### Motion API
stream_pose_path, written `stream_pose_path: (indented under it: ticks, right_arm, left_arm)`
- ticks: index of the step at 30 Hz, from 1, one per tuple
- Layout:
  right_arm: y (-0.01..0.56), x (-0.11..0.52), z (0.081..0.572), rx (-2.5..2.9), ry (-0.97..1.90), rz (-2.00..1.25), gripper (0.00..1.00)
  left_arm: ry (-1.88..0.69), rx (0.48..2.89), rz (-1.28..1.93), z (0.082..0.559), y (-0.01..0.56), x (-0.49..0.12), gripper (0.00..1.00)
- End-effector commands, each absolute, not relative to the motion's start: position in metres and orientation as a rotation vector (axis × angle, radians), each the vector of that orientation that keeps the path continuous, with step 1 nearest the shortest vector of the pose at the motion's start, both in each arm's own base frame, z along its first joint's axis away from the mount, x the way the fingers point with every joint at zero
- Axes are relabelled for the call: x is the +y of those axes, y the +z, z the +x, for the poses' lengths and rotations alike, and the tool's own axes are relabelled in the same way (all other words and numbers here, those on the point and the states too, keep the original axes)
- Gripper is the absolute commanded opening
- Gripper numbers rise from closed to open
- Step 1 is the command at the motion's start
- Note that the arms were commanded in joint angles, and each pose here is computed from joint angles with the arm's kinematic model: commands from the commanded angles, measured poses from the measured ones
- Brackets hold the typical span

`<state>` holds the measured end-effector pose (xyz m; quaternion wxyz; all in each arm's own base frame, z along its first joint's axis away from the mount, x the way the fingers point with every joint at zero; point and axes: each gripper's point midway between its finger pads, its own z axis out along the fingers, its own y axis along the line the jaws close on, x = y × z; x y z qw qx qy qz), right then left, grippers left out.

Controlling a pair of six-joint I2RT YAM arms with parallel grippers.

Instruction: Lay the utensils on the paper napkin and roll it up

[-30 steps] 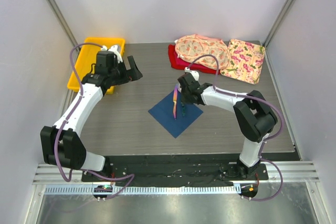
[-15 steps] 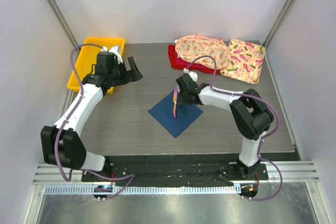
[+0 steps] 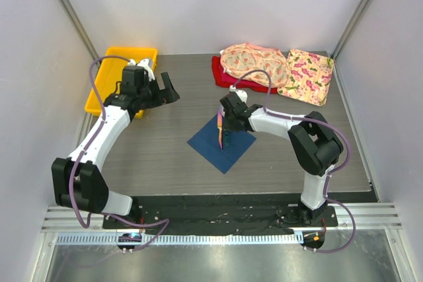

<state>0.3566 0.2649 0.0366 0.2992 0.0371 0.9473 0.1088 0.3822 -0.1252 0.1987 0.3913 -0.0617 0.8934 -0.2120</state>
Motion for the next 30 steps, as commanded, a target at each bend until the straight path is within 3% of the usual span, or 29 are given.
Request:
stream_pose_path:
  ticks: [1,9,15,25,30]
  right_arm:
    - [0.051,0.28,0.364,2.469,0.34,0.108,0.01]
    - [0.058,0.277,0.362,2.448,0.32,0.094,0.01]
    - [0.051,0.275,0.356,2.466,0.312,0.073,0.17]
    - [0.048,0.274,0.35,2.485,0.321,0.062,0.3]
    - [0.054,0.273,0.35,2.475,0.318,0.058,0.46]
  left_arm:
    - [-0.563,2.229,-0.14,0.39,0.206,-0.129,1.0]
    - [-0.559,2.232,-0.142,0.39,0.204,-0.128,1.0]
    - [-0.557,2.233,-0.134,0.39,0.204,-0.128,1.0]
    - [-0.573,2.255,-0.1,0.387,0.198,-0.132,1.0]
    - [-0.579,2.27,-0.084,0.385,0.194,-0.133,1.0]
